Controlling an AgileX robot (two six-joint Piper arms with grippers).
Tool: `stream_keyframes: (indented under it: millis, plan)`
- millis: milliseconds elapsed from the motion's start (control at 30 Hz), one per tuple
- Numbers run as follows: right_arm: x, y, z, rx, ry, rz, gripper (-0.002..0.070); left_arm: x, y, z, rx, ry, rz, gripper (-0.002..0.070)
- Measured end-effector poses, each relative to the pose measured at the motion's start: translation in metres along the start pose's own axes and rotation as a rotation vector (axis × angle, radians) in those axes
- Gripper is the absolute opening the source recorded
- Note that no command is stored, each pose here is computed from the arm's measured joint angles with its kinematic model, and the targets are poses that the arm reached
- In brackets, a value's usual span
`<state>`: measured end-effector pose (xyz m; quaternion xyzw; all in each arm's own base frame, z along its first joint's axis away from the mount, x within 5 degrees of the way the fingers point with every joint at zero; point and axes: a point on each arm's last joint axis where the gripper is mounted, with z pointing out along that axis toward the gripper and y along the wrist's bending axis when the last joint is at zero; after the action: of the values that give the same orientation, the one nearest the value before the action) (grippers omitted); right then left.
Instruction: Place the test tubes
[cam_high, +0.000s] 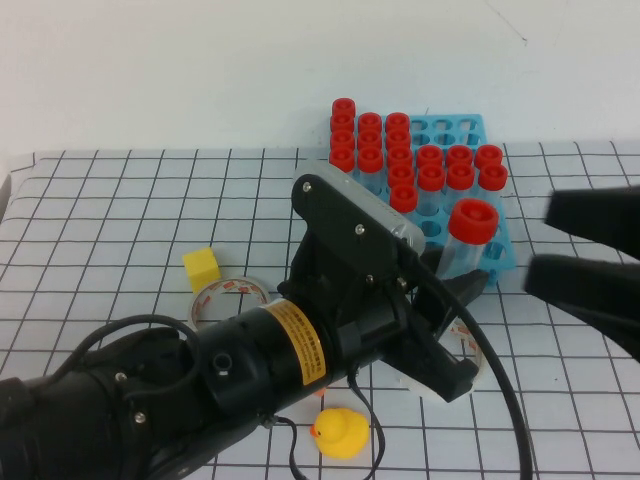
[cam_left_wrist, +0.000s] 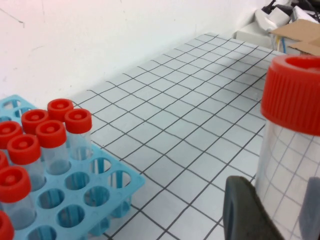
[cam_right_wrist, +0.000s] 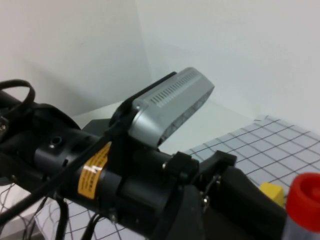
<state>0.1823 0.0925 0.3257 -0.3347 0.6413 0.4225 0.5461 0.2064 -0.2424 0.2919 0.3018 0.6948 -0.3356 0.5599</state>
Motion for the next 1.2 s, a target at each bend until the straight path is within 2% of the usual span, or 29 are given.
stream_keyframes:
  millis: [133, 500, 700, 800, 867, 1200]
  plan:
    - [-0.001, -0.012, 0.02, -0.043, 0.031, 0.019, 0.0588, -0.001, -0.001, 0.0, 0.006, -0.007, -0.006, 0.021]
    - [0.011, -0.041, 0.056, -0.055, 0.103, 0.073, 0.0565, 0.001, -0.002, 0.0, 0.02, -0.008, 0.011, 0.021]
    - [0.016, -0.045, 0.06, -0.054, 0.118, 0.089, 0.0484, -0.001, -0.003, 0.0, 0.033, -0.033, 0.013, 0.021]
    - [0.016, -0.045, 0.06, -0.056, 0.117, 0.088, 0.0385, -0.001, -0.003, 0.0, 0.033, -0.033, 0.013, 0.021]
    - [0.016, -0.044, 0.061, -0.06, 0.117, 0.084, 0.0278, -0.001, -0.003, 0.0, 0.033, -0.033, 0.011, 0.021]
    - [0.011, -0.045, 0.062, -0.061, 0.116, 0.016, 0.0271, -0.001, -0.004, 0.0, 0.045, -0.032, 0.054, 0.0219]
